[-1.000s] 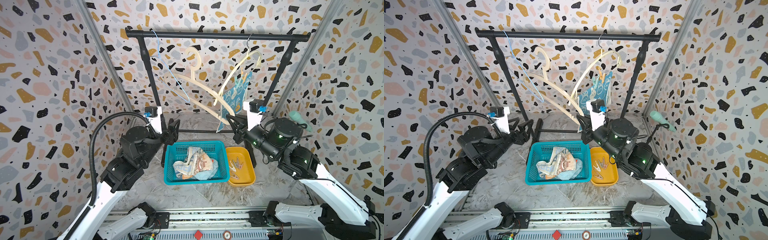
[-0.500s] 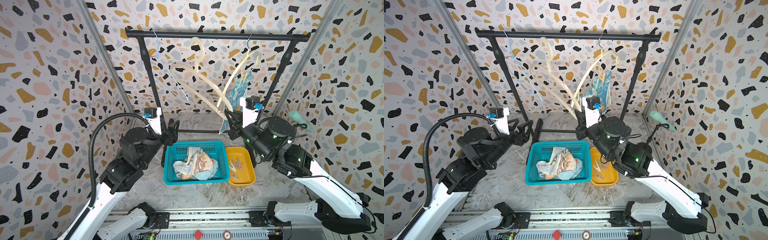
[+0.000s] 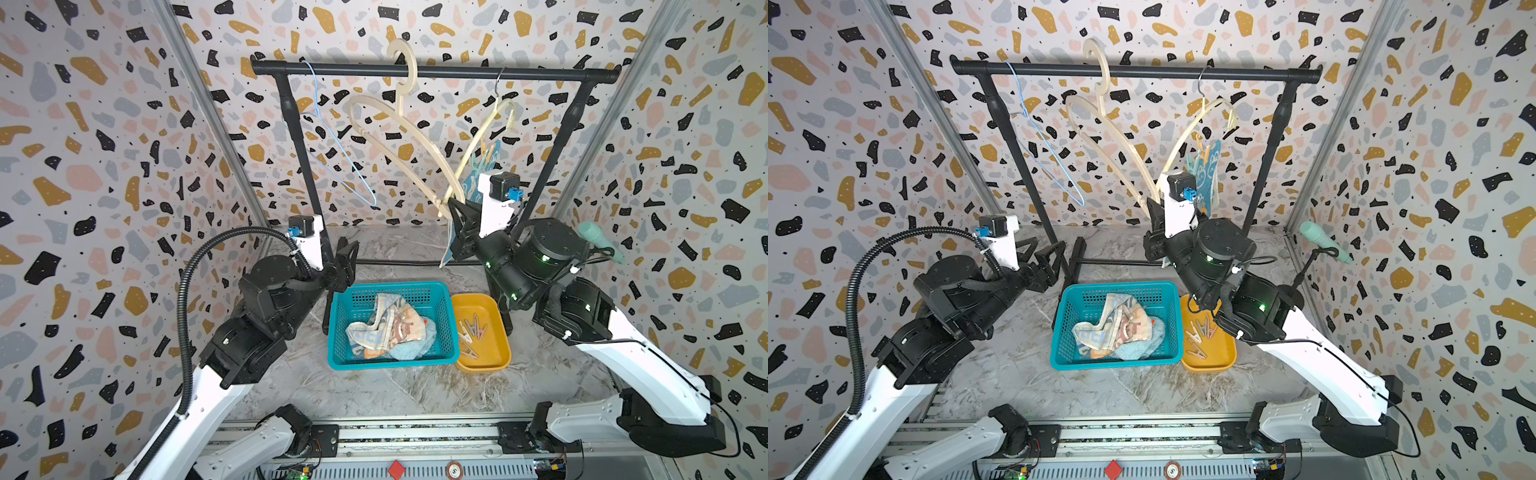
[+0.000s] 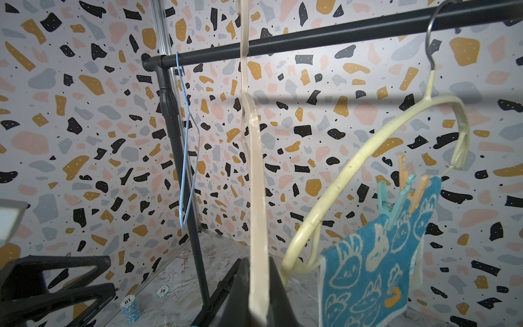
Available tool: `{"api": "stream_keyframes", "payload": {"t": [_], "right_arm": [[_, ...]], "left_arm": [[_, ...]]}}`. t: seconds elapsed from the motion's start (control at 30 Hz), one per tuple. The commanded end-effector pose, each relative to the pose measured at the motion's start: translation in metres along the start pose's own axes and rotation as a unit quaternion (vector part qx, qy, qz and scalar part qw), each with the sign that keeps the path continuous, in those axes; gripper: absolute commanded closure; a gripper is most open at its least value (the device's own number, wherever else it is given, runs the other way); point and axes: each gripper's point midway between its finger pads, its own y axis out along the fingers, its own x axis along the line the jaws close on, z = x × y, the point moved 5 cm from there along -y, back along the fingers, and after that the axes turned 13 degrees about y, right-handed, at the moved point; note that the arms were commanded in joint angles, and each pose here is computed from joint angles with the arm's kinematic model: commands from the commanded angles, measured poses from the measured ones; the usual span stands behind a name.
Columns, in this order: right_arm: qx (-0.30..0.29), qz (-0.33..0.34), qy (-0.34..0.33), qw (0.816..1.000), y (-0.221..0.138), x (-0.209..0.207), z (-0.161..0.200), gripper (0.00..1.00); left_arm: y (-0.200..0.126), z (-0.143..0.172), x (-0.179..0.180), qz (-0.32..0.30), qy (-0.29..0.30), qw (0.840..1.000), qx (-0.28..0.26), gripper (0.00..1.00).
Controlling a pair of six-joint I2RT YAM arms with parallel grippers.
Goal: Remove the clothespins securing towels to the hanger
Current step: Place the hanger on the clothesline.
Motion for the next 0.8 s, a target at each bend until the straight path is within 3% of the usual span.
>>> {"api": "stream_keyframes", "payload": {"t": [0.0,0.77], "right_arm": [[-0.048,0.007,0.019,0.999,-0.006,-0.001,-0.031,1.0],[-0.012,0.032,0.026,0.999,0.033,-0.016,-0.008,1.0]], "left_arm": [[-0.003,-0.004,0.004,-0.01,-0.001,1.0,-0.015,0.31],[-0.002,-0.004,0.004,-0.013,0.002,1.0,-0.011,0.3]]}}
